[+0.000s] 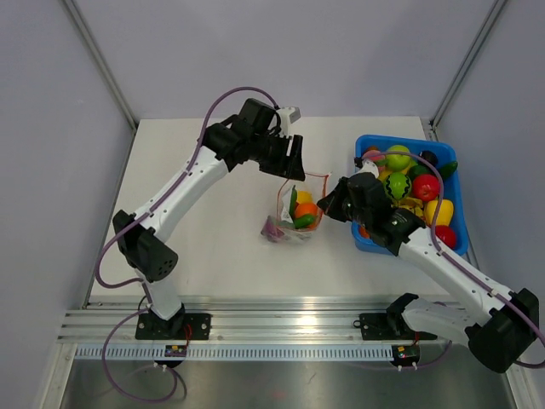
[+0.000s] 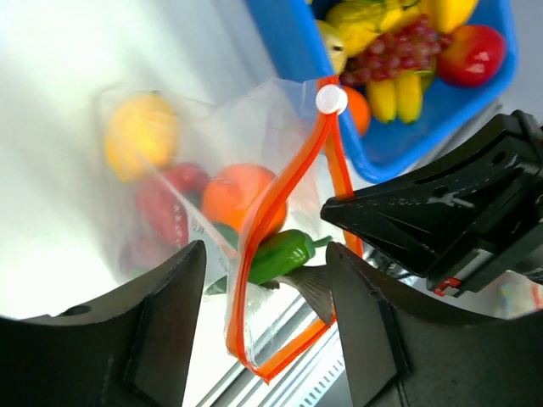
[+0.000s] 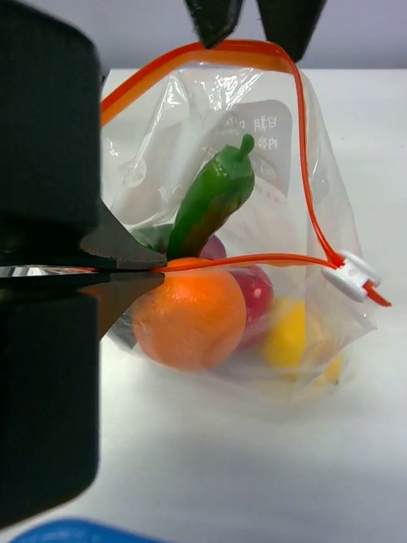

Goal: Place the food in the zip-top bag and seal the zipper
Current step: Zip the zipper food storage bag at the center of the board.

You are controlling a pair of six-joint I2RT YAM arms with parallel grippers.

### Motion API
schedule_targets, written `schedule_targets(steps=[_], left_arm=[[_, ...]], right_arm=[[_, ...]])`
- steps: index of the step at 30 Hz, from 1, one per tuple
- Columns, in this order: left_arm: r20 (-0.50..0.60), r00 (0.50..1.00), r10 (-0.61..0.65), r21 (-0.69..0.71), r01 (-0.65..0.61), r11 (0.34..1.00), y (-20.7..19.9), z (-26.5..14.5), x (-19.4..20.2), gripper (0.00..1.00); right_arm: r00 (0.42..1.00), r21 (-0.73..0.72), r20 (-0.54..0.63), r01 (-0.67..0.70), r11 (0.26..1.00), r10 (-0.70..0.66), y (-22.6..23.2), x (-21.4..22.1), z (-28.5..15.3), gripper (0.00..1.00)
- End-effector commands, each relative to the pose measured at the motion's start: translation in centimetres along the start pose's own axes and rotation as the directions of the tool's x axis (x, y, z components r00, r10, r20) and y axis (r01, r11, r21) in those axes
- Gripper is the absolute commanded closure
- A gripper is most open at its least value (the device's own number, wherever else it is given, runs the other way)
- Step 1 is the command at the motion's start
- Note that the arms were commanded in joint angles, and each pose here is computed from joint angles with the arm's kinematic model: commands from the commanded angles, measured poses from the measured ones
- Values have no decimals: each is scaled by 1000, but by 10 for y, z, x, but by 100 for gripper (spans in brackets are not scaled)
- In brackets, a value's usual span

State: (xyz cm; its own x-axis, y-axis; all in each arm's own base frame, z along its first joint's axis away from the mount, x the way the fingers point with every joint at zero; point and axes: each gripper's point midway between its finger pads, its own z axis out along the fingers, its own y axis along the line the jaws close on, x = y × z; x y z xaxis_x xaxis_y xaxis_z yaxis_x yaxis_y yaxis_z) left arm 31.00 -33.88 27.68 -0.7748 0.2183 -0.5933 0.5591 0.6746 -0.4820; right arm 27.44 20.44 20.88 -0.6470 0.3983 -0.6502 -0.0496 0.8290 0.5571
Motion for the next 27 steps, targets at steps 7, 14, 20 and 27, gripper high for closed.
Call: schedule_targets(steps=[7, 14, 20, 27], left_arm=[[152, 971, 187, -101, -173, 980, -9, -52, 11, 36], [120, 938, 325, -142, -308, 941, -32, -25, 41, 28], [137, 935, 327, -159, -305, 939, -29, 0, 44, 32], [129, 937, 325, -191, -298, 935, -25, 22, 42, 50]], right_arm=[[975, -104, 55, -207, 973, 213, 59, -32, 15, 100], [966, -142, 2, -256, 956, 259, 76, -30, 15, 100], [963, -143, 13, -263, 954, 268, 78, -37, 3, 100], [963, -155, -5, -267, 951, 270, 81, -34, -1, 100]])
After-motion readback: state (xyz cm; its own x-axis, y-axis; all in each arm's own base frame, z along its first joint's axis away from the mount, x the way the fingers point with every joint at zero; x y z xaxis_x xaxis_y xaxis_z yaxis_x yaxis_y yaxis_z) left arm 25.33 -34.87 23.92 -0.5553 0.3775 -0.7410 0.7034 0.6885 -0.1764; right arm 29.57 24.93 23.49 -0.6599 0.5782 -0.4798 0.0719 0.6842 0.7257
